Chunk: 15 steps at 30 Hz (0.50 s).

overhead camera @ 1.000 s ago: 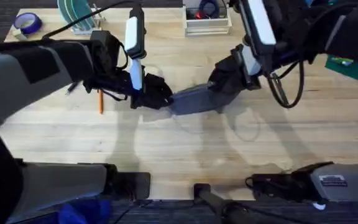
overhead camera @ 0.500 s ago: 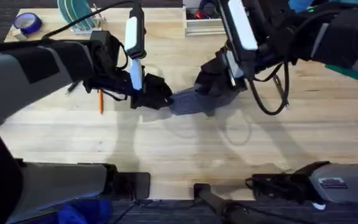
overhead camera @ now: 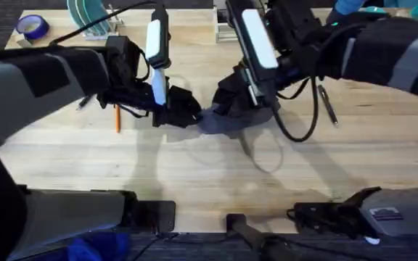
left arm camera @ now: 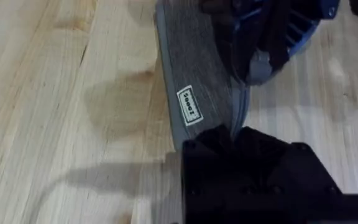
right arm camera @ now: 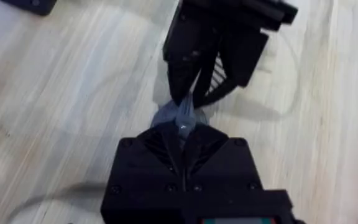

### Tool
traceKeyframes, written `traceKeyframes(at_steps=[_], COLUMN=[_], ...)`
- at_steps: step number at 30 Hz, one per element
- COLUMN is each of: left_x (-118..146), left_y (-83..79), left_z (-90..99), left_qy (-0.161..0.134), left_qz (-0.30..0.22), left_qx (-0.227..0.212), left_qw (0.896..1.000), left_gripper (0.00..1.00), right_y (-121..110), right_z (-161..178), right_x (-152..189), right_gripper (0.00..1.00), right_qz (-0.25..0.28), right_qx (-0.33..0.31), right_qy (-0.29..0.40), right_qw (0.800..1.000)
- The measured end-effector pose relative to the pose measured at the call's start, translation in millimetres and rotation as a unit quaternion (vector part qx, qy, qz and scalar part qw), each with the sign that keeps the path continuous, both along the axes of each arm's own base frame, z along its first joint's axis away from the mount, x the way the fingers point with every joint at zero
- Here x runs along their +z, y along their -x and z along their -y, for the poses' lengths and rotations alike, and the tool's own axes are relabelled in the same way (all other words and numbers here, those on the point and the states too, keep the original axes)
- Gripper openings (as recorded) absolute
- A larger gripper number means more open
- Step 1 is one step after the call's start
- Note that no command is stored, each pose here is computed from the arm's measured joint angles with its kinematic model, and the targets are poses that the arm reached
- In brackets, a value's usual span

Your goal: Unzip the bag, pick up the pens from the table one at a time and place them inside, then zip the bag closed.

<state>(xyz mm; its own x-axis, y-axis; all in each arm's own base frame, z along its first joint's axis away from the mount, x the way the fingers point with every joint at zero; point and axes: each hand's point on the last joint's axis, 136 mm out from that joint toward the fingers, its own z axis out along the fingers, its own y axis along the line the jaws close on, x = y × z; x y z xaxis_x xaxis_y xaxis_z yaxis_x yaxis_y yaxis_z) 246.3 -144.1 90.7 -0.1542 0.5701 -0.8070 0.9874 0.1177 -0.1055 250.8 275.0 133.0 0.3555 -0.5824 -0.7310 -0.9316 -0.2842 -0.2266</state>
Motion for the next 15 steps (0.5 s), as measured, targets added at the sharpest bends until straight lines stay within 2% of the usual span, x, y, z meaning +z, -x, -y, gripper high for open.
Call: traceKeyframes(at_steps=[6, 15], left_x=[0, 0], left_y=[0.1, 0.1], left_z=[0.0, 0.0], left_qy=[0.000, 0.000], left_qz=[0.000, 0.000], left_qx=[0.000, 0.000], left_qw=[1.000, 1.000], left_gripper=[0.042, 0.042], right_y=[3, 4], right_z=[-14, -16], right_x=[-2, -3], right_gripper=[0.031, 0.031], right_qz=[0.002, -0.005], right_qx=[0.010, 0.006], right_qy=[-0.006, -0.005], right_qw=[1.000, 1.000])
